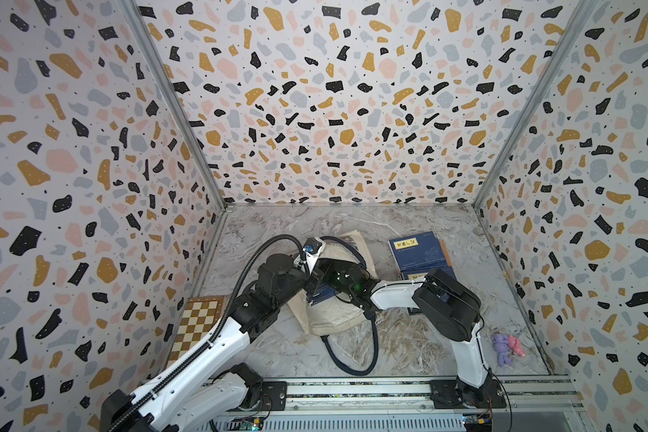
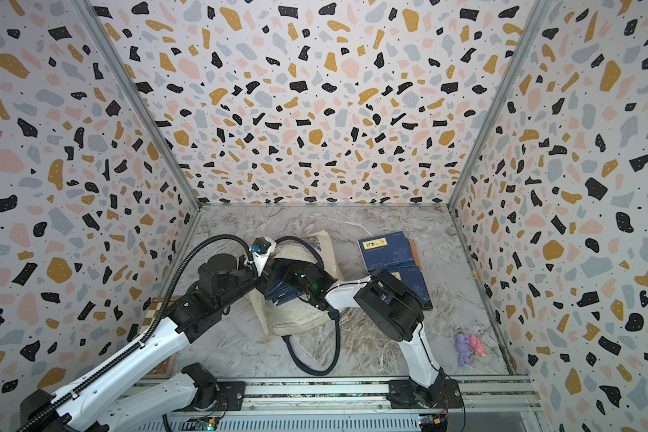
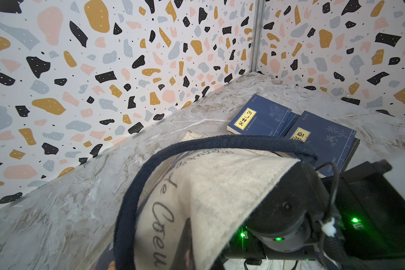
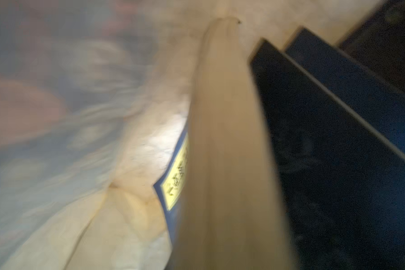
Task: Take out the books from the canvas bag
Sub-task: Pick up the book from the canvas bag.
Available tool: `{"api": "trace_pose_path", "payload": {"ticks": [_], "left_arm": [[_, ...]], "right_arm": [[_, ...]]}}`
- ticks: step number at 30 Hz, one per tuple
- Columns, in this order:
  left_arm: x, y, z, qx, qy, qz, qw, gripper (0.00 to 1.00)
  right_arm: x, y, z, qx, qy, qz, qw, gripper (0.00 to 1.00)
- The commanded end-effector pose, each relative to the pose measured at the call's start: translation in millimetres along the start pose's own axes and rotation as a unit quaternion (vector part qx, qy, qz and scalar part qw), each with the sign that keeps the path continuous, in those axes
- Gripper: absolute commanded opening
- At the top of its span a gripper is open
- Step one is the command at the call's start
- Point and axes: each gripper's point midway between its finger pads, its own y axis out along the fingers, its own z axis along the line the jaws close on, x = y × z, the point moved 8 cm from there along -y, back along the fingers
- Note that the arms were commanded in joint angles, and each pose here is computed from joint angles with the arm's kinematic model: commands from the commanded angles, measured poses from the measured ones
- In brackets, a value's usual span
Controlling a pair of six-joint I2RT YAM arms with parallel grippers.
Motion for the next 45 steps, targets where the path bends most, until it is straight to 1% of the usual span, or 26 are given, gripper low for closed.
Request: {"api": "trace_pose_path", "payload": {"ticks": [1,9,15,22,25,29,33,35,39,40,42,45], "left_arm": [[29.5,-2.9,5.5,0.025,0.001,-0.051,0.998,0.00],[22.0,8.7,13.7,0.068,-0.006,-0.016,0.998,0.00],[20.2,14.0,17.8,0.084,-0.009,0.000,0.996,0.00],[16.6,18.3,23.4,0.105,-0.014,0.019,0.994,0.00],[16.2,19.9,26.1,0.112,-0.017,0.024,0.993,0.00],[14.5,21.9,29.7,0.117,-0.025,0.029,0.992,0.00],[12.6,27.4,30.1,0.116,-0.028,0.038,0.992,0.00],[12.4,28.5,32.1,0.121,-0.030,0.041,0.991,0.00],[11.1,30.9,39.8,0.139,-0.042,0.044,0.988,0.00],[10.4,32.0,42.2,0.143,-0.045,0.046,0.988,0.00],[9.5,35.1,46.8,0.149,-0.053,0.052,0.986,0.00],[9.0,36.9,51.6,0.152,-0.066,0.058,0.985,0.00]], "right_arm": [[8.4,-21.6,33.1,0.040,-0.060,0.005,0.997,0.00],[9.3,-61.2,57.9,0.076,-0.137,0.033,0.987,0.00],[5.3,-92.5,57.1,0.068,-0.193,0.055,0.977,0.00],[9.7,-124.5,55.9,0.054,-0.267,0.068,0.960,0.00],[13.6,-139.0,60.9,0.067,-0.292,0.072,0.951,0.00],[16.4,-158.4,69.4,0.091,-0.310,0.070,0.944,0.00],[23.5,-179.8,73.1,0.106,-0.330,0.051,0.937,0.00],[29.2,-186.2,70.9,0.107,-0.333,0.045,0.936,0.00],[45.3,-188.6,57.7,0.098,-0.326,0.045,0.939,0.00],[48.1,-188.9,57.0,0.108,-0.323,0.052,0.939,0.00],[53.0,-190.7,61.1,0.135,-0.326,0.061,0.934,0.00],[53.2,-188.5,68.9,0.120,-0.354,0.070,0.925,0.00]]}}
